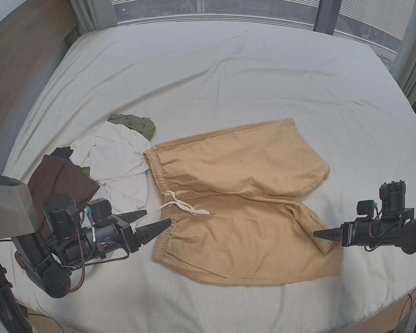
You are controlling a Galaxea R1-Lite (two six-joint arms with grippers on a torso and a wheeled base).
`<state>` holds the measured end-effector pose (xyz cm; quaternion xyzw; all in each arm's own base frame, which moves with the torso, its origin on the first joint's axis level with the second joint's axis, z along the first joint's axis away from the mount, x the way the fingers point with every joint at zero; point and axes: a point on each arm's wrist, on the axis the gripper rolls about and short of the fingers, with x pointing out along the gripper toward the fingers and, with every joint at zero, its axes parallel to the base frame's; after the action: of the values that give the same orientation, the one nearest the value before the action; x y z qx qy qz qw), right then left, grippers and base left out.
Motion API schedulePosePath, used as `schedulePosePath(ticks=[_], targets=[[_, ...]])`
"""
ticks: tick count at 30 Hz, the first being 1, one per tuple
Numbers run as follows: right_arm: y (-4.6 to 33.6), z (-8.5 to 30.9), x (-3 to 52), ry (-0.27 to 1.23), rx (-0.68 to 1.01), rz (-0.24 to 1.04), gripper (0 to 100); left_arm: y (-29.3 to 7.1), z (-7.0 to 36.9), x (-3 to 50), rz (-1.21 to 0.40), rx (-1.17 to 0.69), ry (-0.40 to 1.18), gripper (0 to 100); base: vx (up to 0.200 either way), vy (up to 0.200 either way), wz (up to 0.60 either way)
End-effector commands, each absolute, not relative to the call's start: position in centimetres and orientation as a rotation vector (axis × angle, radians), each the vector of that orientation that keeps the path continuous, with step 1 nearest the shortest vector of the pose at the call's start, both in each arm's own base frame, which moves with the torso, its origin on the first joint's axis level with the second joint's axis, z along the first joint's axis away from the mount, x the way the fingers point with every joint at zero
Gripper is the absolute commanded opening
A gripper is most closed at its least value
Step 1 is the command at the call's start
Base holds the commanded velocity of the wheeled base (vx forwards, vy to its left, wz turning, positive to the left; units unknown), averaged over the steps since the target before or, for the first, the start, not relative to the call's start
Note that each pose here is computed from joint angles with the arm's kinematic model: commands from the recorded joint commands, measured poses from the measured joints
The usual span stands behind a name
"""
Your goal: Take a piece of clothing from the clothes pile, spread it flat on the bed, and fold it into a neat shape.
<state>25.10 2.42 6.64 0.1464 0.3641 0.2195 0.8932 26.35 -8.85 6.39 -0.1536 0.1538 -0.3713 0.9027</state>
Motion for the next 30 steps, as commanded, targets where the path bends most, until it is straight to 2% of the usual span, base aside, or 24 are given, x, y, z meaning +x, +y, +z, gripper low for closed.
schedulePosePath(ticks=[1, 9, 26, 27, 30], targets=[[2.5, 6.6, 25.0, 0.759, 0.303, 0.458, 100, -8.9, 6.3, 26.3, -0.769, -0.318, 0.322, 100, 0.0, 0.0, 0.0], [1.9, 4.8, 25.6, 0.817, 0.321, 0.424, 100, -9.0, 6.4, 26.3, -0.774, -0.317, 0.32, 100, 0.0, 0.0, 0.0], [2.0, 4.4, 25.9, 0.815, 0.321, 0.426, 100, -9.0, 6.4, 26.3, -0.774, -0.317, 0.318, 100, 0.0, 0.0, 0.0], [2.0, 4.4, 26.0, 0.808, 0.32, 0.426, 0, -9.0, 6.4, 26.3, -0.774, -0.317, 0.318, 100, 0.0, 0.0, 0.0], [1.9, 4.2, 26.3, 0.794, 0.322, 0.421, 0, -9.1, 6.4, 26.3, -0.776, -0.317, 0.318, 100, 0.0, 0.0, 0.0]])
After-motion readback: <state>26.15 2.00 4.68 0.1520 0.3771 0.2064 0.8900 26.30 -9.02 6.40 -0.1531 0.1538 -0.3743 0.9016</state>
